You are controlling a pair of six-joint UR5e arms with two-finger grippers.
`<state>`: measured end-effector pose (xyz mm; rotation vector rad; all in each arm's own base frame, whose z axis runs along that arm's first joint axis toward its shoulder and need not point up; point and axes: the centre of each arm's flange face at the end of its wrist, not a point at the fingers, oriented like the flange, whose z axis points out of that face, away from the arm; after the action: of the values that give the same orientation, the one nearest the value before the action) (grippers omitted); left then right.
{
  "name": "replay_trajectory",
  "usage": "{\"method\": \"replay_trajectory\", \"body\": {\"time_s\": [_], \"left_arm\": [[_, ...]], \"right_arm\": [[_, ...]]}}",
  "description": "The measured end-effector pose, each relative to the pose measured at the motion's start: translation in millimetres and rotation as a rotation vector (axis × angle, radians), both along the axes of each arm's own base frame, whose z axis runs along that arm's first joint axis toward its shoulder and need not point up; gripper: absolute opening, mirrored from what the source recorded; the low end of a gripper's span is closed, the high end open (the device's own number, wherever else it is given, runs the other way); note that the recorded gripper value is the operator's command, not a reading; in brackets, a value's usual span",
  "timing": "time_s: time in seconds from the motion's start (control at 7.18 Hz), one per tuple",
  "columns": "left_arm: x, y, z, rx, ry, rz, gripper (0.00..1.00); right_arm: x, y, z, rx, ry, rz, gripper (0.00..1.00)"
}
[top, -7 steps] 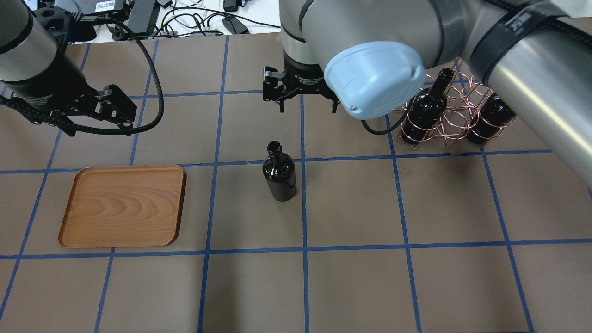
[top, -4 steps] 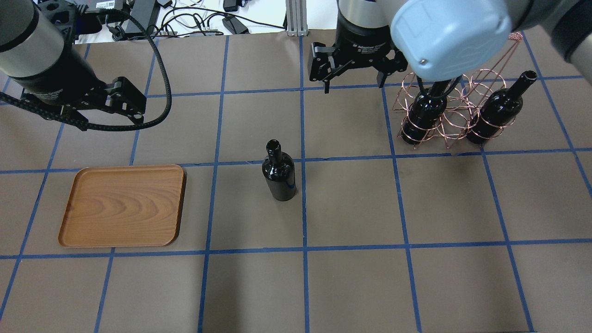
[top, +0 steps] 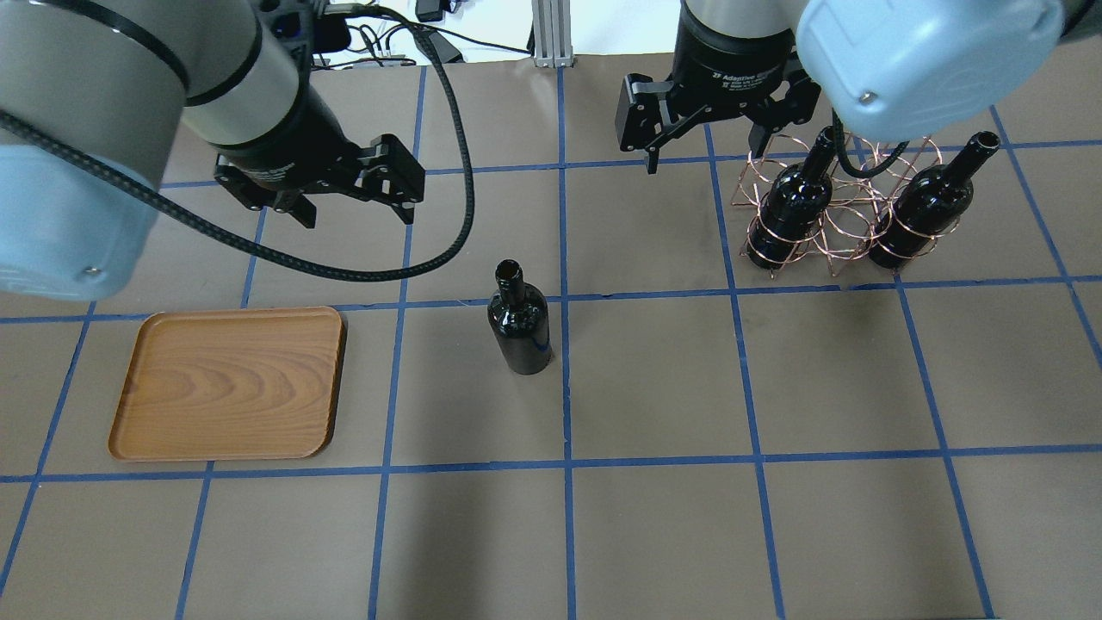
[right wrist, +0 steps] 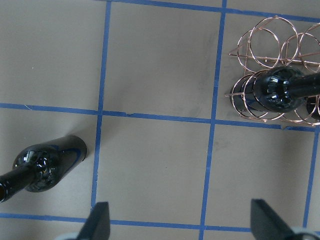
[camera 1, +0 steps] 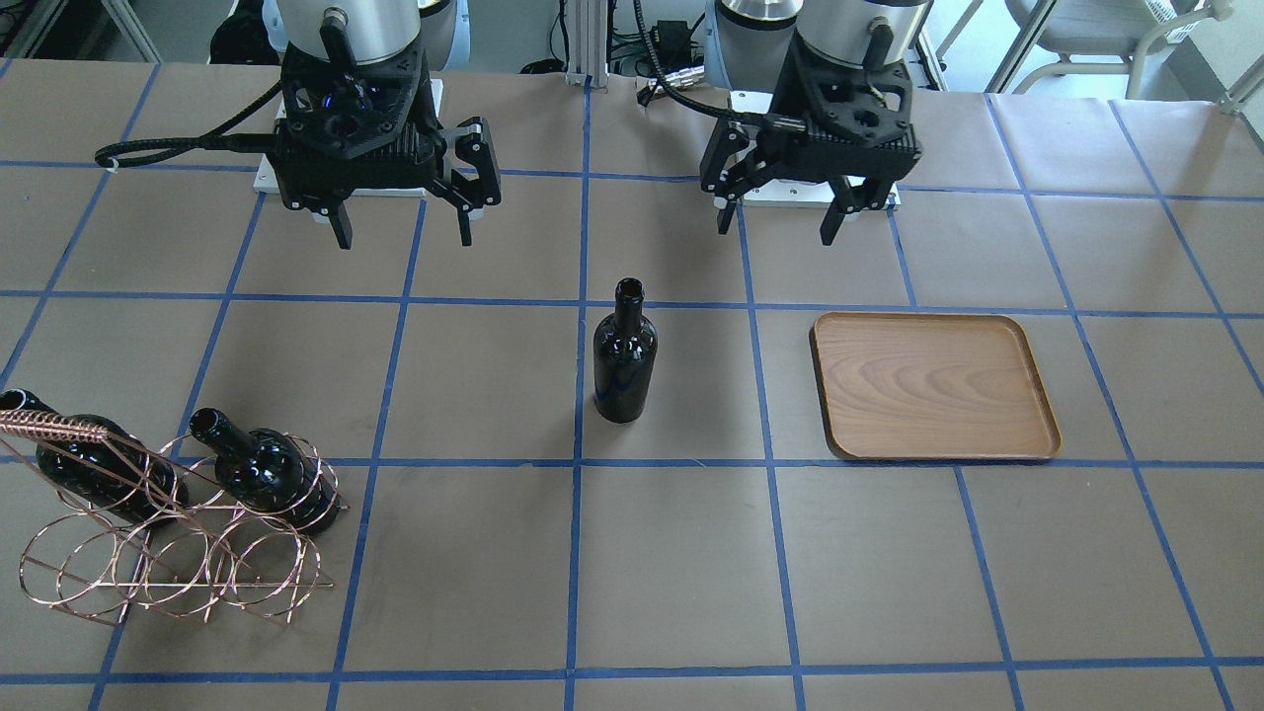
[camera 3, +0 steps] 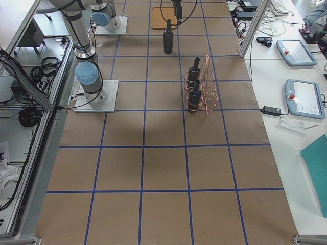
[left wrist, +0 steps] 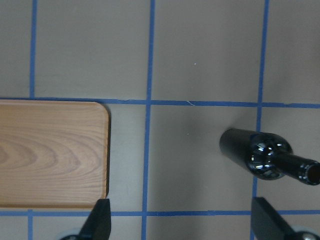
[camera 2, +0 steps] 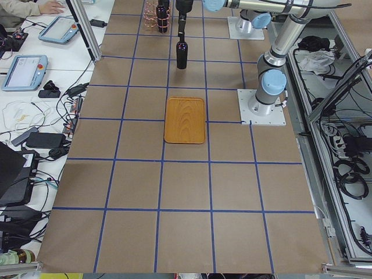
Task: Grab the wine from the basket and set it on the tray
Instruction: 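Open the right gripper and raise it while the left gripper moves over the bottle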
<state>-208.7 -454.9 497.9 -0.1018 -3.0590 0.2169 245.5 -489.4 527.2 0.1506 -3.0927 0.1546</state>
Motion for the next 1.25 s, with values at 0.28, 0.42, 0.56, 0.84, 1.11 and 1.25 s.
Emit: {"method": "replay_trajectory", "body": {"time_s": [0.28,0.42,0.56,0.84,1.11,1.25], "left_arm": [[-46,-6,-23,-0.008,0.006,-0.065,0.94],[-58,-11,-39,0.009,0.005,-0.078,0.94],[-66,-18,-55,0.034,0.001,-0.084,0.94],[-77,-28,-81,0.079,0.019,-0.096,0.93],[-86,-33,-100,0.114,0.031,-0.112,0.81],[-87,-36,-108,0.128,0.030,-0.116,0.67]], "right_arm": [[0,0,-1,0.002,0.001,0.000,1.00],[0,0,-1,0.003,0.001,0.000,1.00],[-1,0,-1,0.005,0.001,0.001,1.00],[-2,1,-2,0.012,0.004,0.007,1.00],[-4,5,1,0.015,0.006,0.008,1.00],[-6,5,2,0.013,0.007,0.017,1.00]]}}
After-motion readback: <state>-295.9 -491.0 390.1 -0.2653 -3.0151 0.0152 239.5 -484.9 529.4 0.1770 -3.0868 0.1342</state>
